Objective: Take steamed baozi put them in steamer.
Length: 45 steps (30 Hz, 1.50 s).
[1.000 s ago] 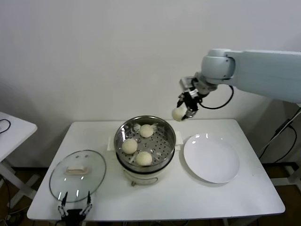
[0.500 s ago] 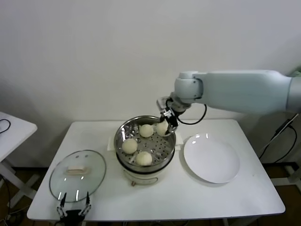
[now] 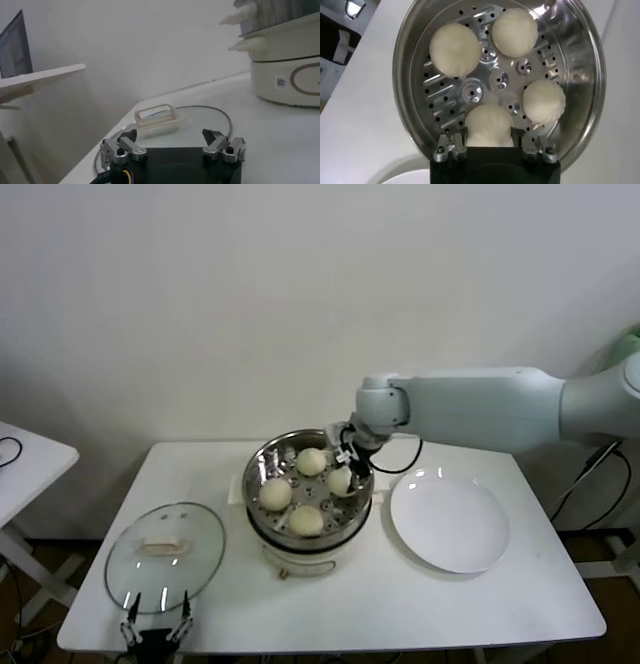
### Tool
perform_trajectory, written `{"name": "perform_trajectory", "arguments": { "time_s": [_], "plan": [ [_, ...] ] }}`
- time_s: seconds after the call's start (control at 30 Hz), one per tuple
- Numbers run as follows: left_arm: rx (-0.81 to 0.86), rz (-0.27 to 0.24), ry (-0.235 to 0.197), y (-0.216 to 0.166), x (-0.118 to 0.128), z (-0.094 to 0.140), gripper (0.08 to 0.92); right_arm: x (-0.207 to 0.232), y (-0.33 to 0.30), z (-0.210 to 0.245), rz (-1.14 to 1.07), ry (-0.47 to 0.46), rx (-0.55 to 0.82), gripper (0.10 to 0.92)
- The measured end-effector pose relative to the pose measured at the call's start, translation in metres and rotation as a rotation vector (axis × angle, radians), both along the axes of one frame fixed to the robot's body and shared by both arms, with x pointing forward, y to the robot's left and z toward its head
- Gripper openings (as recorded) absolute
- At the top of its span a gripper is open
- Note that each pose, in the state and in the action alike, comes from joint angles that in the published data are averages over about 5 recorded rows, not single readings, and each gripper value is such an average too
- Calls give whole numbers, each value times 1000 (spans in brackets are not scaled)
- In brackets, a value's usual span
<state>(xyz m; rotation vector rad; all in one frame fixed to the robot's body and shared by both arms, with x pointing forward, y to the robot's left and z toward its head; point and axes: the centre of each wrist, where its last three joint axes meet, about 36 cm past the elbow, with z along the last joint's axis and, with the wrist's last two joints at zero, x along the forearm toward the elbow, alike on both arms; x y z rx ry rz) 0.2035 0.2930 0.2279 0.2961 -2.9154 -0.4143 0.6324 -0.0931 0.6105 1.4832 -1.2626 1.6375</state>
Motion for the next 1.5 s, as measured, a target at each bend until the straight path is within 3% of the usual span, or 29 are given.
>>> {"name": "perform_trajectory", "arguments": {
  "time_s": [0.13, 0.4, 0.8, 1.13, 1.5],
  "plan": [
    [1, 0, -1, 1, 0, 0, 823, 1, 3, -6, 0, -3, 2, 622],
    [3, 3, -8, 1, 1, 3, 823, 4, 0, -5, -17, -14, 25, 806],
    [3, 7, -33, 6, 8, 13, 823, -1, -56, 38, -112, -75, 146, 823],
    [6, -11, -70, 9, 24, 23, 823, -44, -154, 20, -331, -282, 577, 823],
    [92, -18, -83, 19, 30, 29, 823, -83, -199, -51, -472, -438, 1086, 823]
  ]
}}
